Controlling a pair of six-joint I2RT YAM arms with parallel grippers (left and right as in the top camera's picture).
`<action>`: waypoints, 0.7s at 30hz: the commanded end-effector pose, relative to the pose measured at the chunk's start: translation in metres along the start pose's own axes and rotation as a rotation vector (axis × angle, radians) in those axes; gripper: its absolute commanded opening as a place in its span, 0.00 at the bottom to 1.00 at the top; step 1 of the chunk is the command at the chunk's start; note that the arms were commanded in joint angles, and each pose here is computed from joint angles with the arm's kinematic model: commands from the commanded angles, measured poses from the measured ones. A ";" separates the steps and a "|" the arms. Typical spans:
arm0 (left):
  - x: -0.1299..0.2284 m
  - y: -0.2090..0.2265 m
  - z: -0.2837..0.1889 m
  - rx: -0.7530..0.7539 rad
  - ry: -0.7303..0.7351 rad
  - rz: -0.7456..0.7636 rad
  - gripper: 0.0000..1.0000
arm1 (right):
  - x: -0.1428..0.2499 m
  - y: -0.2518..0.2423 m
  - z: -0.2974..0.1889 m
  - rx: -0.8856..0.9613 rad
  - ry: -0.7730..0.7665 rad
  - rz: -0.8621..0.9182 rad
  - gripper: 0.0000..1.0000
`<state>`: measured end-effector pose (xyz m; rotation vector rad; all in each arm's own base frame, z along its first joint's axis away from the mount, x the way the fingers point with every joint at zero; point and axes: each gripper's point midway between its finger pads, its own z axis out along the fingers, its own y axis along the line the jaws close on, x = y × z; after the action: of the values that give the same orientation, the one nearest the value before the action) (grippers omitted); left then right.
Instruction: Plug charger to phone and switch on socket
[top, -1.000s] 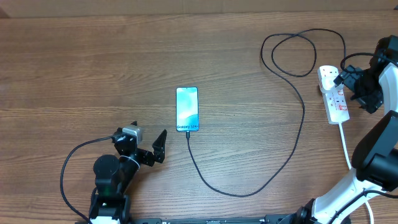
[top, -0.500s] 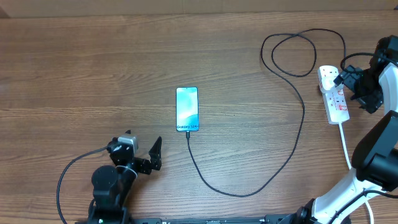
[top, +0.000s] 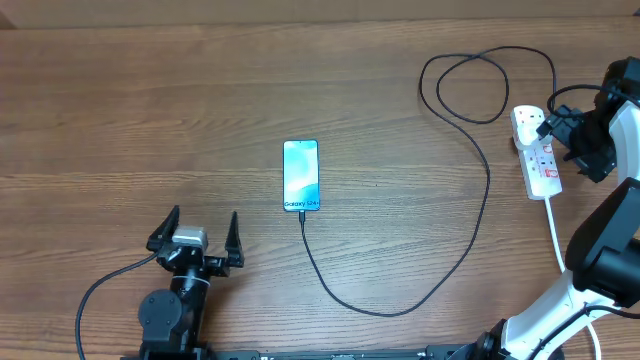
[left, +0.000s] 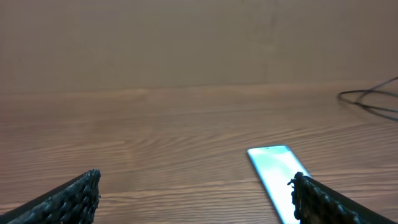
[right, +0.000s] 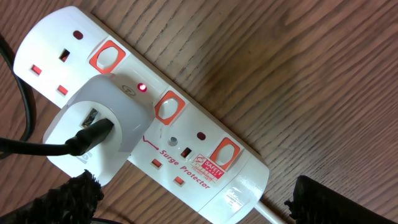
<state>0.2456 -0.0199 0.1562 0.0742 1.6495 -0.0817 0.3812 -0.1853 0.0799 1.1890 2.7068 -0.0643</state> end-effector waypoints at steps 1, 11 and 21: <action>0.001 0.019 -0.001 -0.097 0.001 0.054 1.00 | -0.009 0.004 -0.014 -0.012 -0.045 -0.004 1.00; 0.000 0.022 -0.002 -0.104 0.001 0.090 1.00 | -0.009 0.004 -0.014 -0.012 -0.045 -0.004 1.00; 0.000 0.022 -0.002 -0.103 0.001 0.090 1.00 | -0.009 0.004 -0.014 -0.012 -0.045 -0.004 1.00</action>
<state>0.2465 -0.0005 0.1554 0.0564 1.6530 0.0425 0.3812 -0.1853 0.0799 1.1885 2.7070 -0.0649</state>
